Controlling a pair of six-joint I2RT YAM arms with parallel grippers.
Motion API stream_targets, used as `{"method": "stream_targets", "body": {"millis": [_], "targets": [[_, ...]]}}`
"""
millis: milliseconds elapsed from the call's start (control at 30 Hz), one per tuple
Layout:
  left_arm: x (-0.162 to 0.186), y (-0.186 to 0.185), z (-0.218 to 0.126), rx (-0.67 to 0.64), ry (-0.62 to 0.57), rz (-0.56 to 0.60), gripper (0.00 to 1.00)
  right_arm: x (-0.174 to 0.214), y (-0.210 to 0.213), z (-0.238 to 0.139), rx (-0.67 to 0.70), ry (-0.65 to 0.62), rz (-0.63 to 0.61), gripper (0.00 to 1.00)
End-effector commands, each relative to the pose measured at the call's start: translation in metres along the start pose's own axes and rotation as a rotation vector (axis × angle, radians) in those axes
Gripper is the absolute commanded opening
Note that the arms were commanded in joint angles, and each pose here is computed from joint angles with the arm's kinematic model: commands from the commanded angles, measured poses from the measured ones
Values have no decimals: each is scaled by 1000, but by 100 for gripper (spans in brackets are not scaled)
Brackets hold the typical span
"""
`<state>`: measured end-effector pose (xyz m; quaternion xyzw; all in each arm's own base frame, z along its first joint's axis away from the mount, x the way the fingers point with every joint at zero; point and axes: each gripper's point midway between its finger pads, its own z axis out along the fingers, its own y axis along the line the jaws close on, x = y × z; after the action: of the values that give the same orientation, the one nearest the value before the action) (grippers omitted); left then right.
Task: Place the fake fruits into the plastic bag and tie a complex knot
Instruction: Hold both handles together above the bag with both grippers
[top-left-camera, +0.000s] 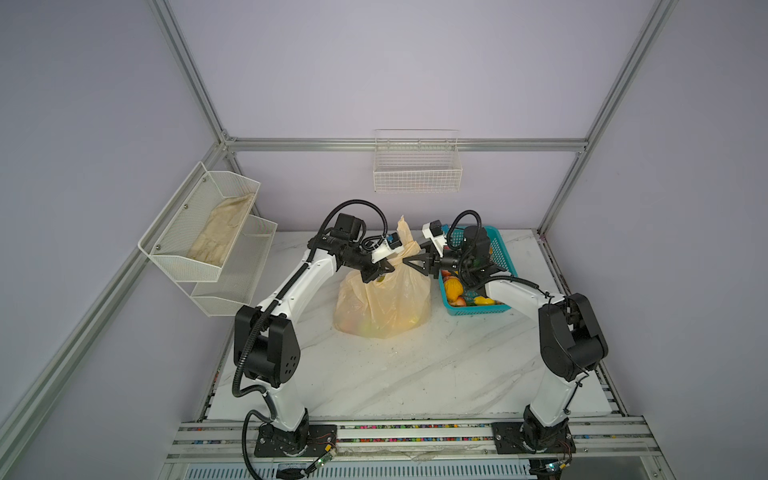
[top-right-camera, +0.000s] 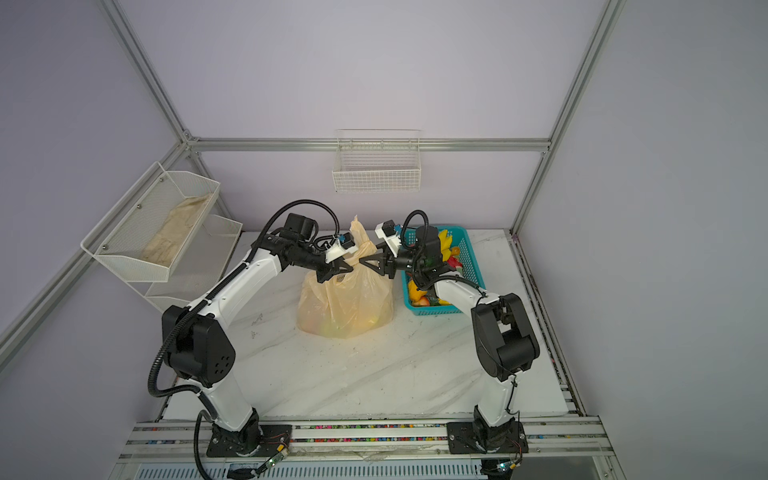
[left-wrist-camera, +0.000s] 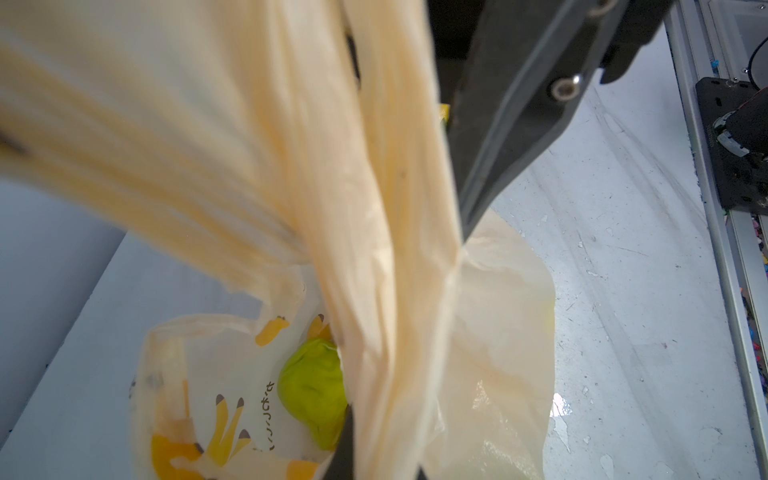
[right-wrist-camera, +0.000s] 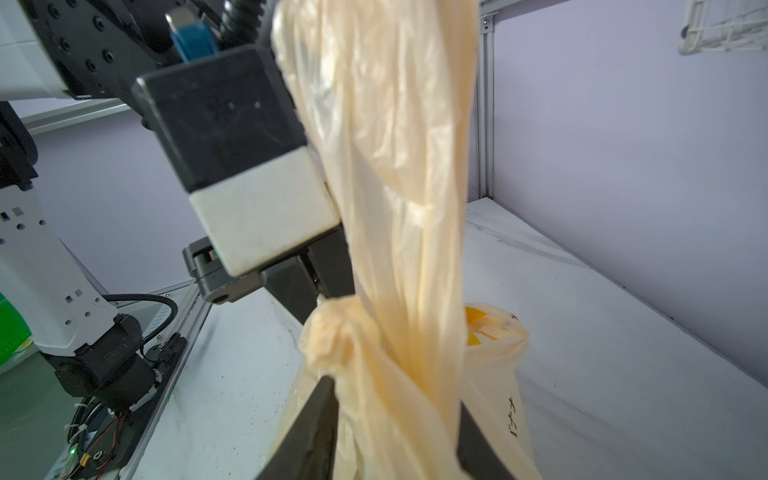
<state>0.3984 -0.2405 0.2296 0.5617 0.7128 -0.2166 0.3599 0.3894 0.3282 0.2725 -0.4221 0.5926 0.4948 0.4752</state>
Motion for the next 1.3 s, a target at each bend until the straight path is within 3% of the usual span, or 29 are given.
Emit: {"method": "stream_targets", "body": {"millis": [0,133,533,767,900,1233,1267], "targets": [[-34,10,-19,-47,-54,80,0,-10,0,2,-21,-25,-46,49],[-34,10,-19,-48,-54,80,0,-10,-3,2,-10,-23,-49,61],[-36,9,-21,-46,-60,81,0,-12,-14,9,-7,-19,-58,79],[-37,9,-22,-49,-61,80,0,-16,-9,12,-67,-24,-79,81],[-37,10,-22,-53,-58,79,0,-18,-2,12,-107,-28,-88,73],[-40,13,-26,-73,-56,60,0,-16,-5,12,-100,-21,-66,15],[-41,13,-28,-79,-60,46,5,-15,-5,11,-93,-21,-60,10]]}}
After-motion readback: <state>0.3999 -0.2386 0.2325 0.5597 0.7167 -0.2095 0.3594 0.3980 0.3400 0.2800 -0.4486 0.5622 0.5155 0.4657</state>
